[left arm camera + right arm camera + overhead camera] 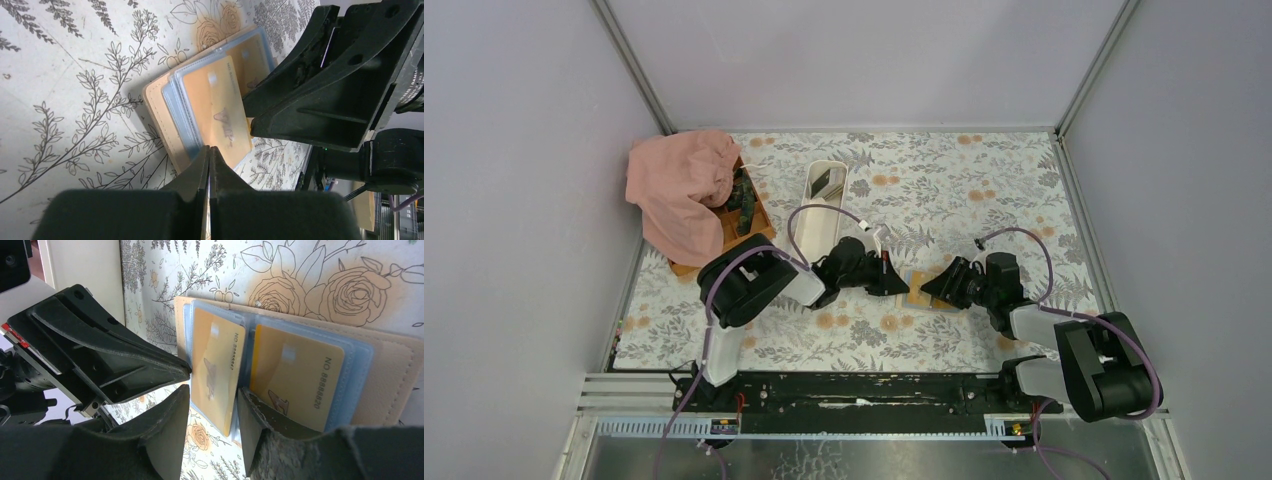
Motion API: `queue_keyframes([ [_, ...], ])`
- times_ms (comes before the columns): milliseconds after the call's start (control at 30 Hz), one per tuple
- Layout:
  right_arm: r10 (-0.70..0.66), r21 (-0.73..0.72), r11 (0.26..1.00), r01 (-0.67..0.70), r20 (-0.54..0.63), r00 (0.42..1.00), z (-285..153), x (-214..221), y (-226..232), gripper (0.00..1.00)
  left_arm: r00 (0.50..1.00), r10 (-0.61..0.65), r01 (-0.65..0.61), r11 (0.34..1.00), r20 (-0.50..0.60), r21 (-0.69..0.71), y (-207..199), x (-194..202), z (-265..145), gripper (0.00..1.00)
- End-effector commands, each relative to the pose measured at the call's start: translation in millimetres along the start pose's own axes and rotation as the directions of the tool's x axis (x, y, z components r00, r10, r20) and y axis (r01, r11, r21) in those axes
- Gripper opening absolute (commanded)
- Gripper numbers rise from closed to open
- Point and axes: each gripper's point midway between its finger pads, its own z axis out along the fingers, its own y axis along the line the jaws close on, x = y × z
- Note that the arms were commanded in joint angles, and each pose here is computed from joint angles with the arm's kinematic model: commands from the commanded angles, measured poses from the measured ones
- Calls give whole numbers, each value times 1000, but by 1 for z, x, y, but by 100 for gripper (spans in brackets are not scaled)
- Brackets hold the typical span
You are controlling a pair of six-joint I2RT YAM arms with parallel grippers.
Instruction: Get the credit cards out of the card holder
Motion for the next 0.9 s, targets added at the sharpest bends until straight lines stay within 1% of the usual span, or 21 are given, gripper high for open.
queue_keyframes([
  [0, -28, -36, 999, 29, 33, 999, 1, -12, 13, 47, 1000, -14, 14, 1000, -5, -3, 11, 12, 4, 0],
  [233, -30, -43, 999, 32, 37, 999, -1, -13, 17, 47, 1000, -5, 5, 997, -1, -73, 27, 15, 2, 0],
  [433, -33, -44, 998, 35, 49, 998, -5, -14, 19, 46, 1000, -8, 8, 996, -6, -84, 32, 18, 2, 0],
  [467, -34, -48, 998, 37, 53, 998, -5, -15, 20, 46, 1000, -11, 10, 996, -8, -87, 33, 19, 3, 0],
  [533, -34, -52, 998, 37, 57, 998, -7, -15, 21, 38, 1000, -15, 14, 996, -11, -89, 34, 20, 4, 0],
  [600, -34, -52, 998, 37, 58, 998, -8, -14, 21, 34, 1000, -17, 16, 996, -11, -90, 35, 20, 5, 0],
  [867, -28, -62, 998, 31, 63, 998, -11, -12, 22, 32, 1000, -17, 16, 995, -16, -94, 36, 21, 5, 0],
])
